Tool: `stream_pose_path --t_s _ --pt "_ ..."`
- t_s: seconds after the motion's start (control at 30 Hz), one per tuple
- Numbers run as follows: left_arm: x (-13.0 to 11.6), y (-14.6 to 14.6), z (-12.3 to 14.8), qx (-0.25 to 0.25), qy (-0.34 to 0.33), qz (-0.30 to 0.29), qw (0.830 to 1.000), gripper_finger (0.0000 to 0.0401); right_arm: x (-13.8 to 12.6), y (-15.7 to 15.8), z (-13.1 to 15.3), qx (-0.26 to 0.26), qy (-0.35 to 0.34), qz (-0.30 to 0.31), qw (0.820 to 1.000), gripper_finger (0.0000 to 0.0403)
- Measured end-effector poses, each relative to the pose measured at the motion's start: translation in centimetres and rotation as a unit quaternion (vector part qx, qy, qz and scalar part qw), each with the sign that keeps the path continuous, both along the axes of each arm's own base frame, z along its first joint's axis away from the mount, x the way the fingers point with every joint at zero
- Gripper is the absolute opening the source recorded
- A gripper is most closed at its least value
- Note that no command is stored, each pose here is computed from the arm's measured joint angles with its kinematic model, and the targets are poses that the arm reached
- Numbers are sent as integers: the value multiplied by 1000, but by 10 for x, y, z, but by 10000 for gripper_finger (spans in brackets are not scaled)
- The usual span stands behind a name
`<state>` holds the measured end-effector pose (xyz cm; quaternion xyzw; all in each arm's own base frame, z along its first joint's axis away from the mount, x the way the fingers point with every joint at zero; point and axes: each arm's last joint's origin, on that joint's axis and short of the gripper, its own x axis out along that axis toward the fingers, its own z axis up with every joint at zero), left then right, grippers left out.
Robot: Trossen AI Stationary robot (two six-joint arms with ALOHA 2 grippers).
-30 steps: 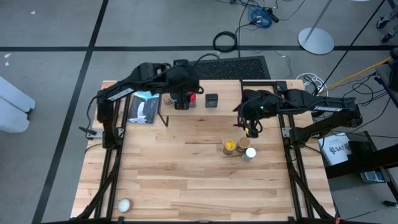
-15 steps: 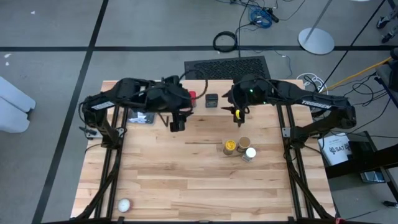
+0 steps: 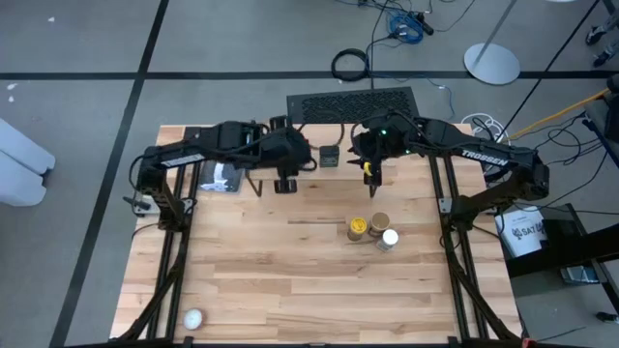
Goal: Shelf spices
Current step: Put the red seasoning can on the shelf
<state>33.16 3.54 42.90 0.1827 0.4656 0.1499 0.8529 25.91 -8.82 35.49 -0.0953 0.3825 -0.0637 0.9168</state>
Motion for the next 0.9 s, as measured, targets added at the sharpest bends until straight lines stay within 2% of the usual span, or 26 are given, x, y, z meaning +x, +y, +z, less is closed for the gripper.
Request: stream_pose_path --t_s 0.17,0.47,0.9 --pt "3 33 -13 -22 10 10 1000 156 -1 -5 -4 7 13 -5 1000 107" --pt "4 64 -36 -90 22 -33 995 124 -2 -5 -4 3 16 -2 1000 84" --pt "2 87 -50 -83 26 -10 996 97 -2 -5 -4 3 16 -2 1000 82"
